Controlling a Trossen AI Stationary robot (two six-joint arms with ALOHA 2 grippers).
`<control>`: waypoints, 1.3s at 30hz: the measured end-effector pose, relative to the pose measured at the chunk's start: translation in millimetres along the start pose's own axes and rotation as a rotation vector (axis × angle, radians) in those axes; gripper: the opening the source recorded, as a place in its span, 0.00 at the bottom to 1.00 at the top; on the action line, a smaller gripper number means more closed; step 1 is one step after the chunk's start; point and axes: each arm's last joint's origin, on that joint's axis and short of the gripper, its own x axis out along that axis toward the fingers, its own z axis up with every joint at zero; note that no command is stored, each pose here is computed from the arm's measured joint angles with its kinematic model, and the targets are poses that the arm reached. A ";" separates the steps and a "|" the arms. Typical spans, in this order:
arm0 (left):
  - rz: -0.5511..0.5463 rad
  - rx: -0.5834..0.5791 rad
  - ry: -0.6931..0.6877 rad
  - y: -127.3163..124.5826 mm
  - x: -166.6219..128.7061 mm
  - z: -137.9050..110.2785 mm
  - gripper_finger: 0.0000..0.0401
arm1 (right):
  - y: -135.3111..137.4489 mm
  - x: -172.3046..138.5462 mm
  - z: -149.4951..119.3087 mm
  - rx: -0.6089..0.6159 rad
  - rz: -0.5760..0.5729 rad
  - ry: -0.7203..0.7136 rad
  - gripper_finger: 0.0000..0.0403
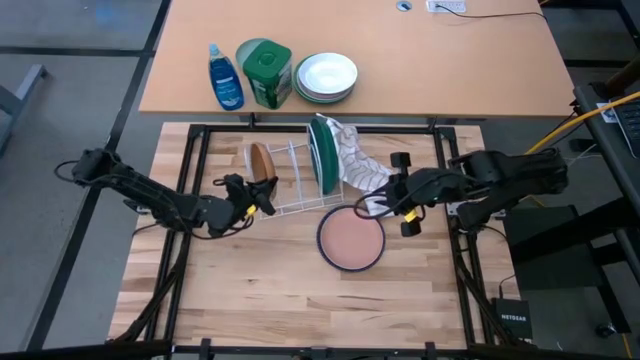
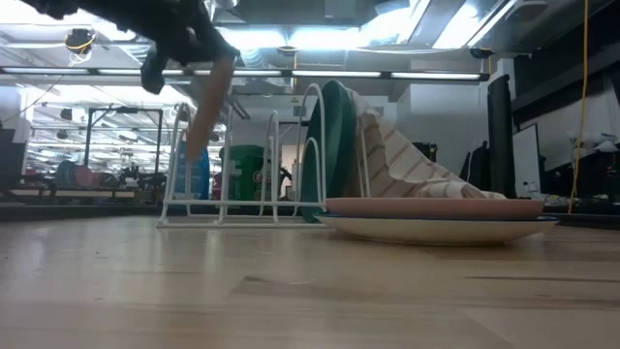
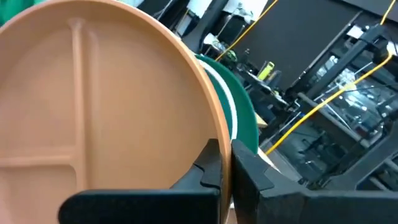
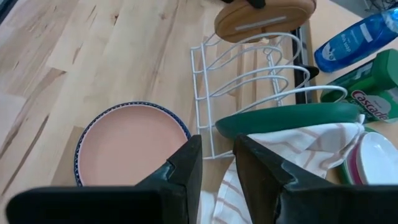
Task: Sort dishes
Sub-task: Put the brown plate into the dish rack
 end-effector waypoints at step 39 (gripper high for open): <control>0.098 0.084 0.094 32.4 12.9 -14.6 0.29 | 2.5 6.7 1.4 -0.003 0.023 0.019 0.25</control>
